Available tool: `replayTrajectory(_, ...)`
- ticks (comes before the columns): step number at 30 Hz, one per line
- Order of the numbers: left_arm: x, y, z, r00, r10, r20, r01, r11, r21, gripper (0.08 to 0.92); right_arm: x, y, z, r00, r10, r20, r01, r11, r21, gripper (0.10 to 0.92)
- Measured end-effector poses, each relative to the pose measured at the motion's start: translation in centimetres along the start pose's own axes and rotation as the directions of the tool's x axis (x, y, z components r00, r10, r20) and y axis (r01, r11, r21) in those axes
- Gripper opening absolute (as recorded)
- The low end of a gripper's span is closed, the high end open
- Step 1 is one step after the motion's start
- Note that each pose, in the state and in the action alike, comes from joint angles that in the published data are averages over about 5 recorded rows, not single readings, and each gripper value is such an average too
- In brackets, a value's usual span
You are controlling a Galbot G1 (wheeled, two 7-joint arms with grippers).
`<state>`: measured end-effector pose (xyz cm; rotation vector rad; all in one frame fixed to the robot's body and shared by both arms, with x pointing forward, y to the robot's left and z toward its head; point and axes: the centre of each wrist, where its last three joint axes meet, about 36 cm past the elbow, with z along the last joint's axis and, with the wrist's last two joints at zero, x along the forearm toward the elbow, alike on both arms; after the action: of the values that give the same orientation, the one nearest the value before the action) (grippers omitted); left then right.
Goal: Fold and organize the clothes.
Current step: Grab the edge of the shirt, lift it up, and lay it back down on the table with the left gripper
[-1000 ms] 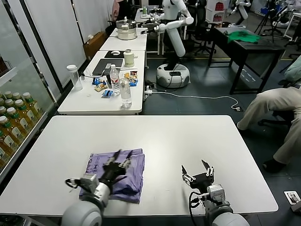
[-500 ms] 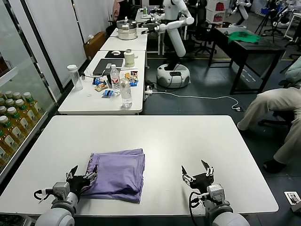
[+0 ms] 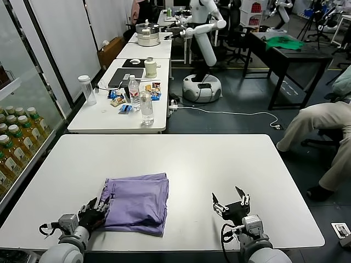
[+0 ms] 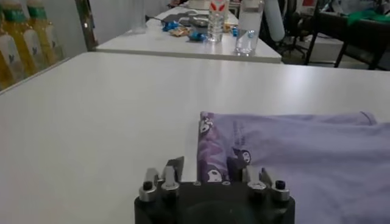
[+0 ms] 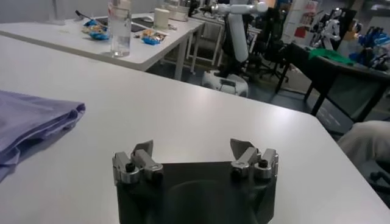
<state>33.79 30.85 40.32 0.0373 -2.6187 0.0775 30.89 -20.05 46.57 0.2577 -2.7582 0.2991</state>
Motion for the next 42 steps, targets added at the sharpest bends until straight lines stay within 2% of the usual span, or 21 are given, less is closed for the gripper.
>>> replayTrajectory(10,0.1,-0.1,-0.1,0.9998,0.021,0.000,-0.021,0.999,0.029,0.195,0.0,0.2,-0.1,1.000,-0.001,0.004,0.001,1.000,-0.001,0.823)
replayTrajectory(13,0.6,0.5,-0.9,0.9997,0.007,0.025,-0.008,1.000,0.023,0.119,0.1,0.1,-0.1,1.000,0.000,0.006,0.000,1.000,0.000,0.823)
replayTrajectory(17,2.2,2.8,-3.2,0.9956,-0.038,0.086,0.039,0.999,-0.002,0.090,0.1,0.0,-0.1,1.000,0.004,0.005,-0.004,1.000,0.000,0.823)
replayTrajectory(20,3.8,5.6,-5.6,0.9859,-0.089,0.142,0.094,0.995,-0.028,0.090,0.0,-0.1,-0.1,1.000,0.005,0.005,-0.005,1.000,0.000,0.823)
replayTrajectory(24,6.0,9.0,-8.7,0.9651,-0.147,0.217,0.165,0.984,-0.067,0.090,-0.1,-0.1,-0.1,1.000,0.005,0.006,-0.005,1.000,-0.001,0.823)
replayTrajectory(27,7.4,10.1,-10.5,0.9512,-0.160,0.264,0.191,0.977,-0.094,0.090,0.0,-0.1,-0.1,1.000,0.005,0.003,-0.005,1.000,-0.002,0.823)
replayTrajectory(29,8.0,10.0,-11.3,0.9451,-0.157,0.287,0.196,0.974,-0.113,0.090,0.0,-0.1,0.0,1.000,0.006,0.000,-0.006,1.000,-0.003,0.823)
replayTrajectory(32,8.7,8.6,-11.6,0.9425,-0.132,0.307,0.183,0.972,-0.144,0.090,0.1,-0.3,0.1,1.000,0.010,-0.004,-0.010,1.000,-0.002,0.823)
replayTrajectory(35,8.9,5.7,-10.9,0.9482,-0.081,0.307,0.139,0.975,-0.172,0.090,0.1,-0.5,0.2,1.000,0.013,-0.008,-0.013,1.000,-0.001,0.823)
replayTrajectory(39,8.4,0.6,-8.9,0.9612,0.031,0.274,0.023,0.982,-0.190,0.090,0.1,-0.4,0.4,1.000,0.015,-0.014,-0.015,1.000,-0.004,0.823)
replayTrajectory(41,7.9,-2.2,-7.8,0.9617,0.100,0.255,-0.052,0.981,-0.188,0.090,0.1,-0.4,0.5,1.000,0.014,-0.016,-0.014,1.000,-0.006,0.823)
replayTrajectory(42,7.7,-3.6,-7.2,0.9591,0.135,0.249,-0.090,0.979,-0.185,0.096,0.1,-0.3,0.5,1.000,0.013,-0.016,-0.013,1.000,-0.006,0.823)
